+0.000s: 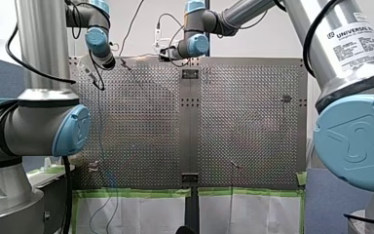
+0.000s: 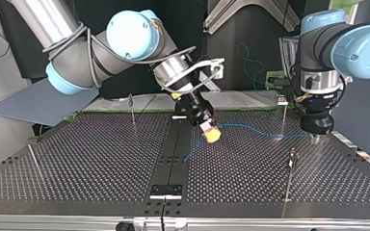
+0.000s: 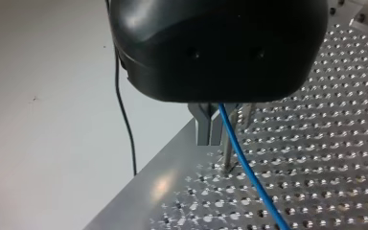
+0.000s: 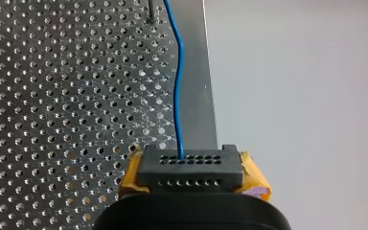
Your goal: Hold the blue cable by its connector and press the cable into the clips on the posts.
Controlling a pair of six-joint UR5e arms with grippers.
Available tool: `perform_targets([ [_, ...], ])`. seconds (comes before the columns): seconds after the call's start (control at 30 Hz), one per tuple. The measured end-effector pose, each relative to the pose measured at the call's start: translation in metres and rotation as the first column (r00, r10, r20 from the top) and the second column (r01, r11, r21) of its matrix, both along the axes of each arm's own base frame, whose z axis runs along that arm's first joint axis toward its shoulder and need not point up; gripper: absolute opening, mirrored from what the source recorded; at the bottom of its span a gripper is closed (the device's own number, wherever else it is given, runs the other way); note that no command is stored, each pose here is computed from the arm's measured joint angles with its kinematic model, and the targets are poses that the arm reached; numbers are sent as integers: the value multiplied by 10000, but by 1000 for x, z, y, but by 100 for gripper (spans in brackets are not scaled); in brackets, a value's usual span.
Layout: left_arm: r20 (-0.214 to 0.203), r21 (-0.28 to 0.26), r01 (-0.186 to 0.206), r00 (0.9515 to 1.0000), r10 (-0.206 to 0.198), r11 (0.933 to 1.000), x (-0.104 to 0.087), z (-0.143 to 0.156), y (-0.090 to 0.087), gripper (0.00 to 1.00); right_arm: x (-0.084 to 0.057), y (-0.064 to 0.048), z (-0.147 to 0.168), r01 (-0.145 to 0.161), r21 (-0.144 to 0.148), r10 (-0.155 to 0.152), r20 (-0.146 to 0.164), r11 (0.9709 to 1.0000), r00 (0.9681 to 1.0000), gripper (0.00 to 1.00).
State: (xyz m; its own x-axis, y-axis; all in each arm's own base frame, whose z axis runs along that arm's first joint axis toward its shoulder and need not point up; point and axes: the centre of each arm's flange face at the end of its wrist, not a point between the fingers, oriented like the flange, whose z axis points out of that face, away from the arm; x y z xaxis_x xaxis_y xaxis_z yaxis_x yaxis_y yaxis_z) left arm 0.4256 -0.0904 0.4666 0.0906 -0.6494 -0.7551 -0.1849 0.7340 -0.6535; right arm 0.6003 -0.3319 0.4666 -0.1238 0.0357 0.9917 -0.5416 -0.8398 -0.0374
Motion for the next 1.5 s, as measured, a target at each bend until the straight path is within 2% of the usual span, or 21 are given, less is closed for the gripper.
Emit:
perform_targets([
  [0.23, 241, 44, -62, 9997, 61, 10000, 5, 4, 7, 0, 14, 0, -14, -140, 123, 142, -120, 9998, 9998, 0],
  [0.37, 294, 85, -19, 9996, 16, 10000, 12, 2, 10, 0, 19, 0, -11, -189, 87, 189, -66, 9998, 9998, 0],
  [0.5, 95, 240, 29, 9999, -31, 9997, 24, -4, 13, 0, 20, 1, -9, -213, 61, 213, -18, 9998, 9998, 0],
  [0.63, -71, 489, 14, 10000, -11, 9988, 33, -6, 17, 0, 22, 0, 0, -205, 49, 204, 164, 9998, 9997, 0],
  [0.8, 63, 599, -85, 9999, 82, 9982, 38, 3, 23, 0, 21, -4, 3, -136, 64, 135, 240, 9999, 9996, 0],
  [0.97, 213, 621, -152, 9997, 139, 9980, 41, 11, 26, 0, 21, -6, 5, -107, 55, 106, 280, 9999, 9996, 0],
  [1.27, 165, 633, -118, 9998, 108, 9979, 42, 10, 27, 0, 21, -6, 5, -103, 84, 101, 259, 9999, 9996, 0],
  [1.5, -99, 870, -278, 9995, 288, 9958, 38, 7, 23, 0, 21, -6, 4, -102, 112, 100, 228, 9999, 9997, 0],
])
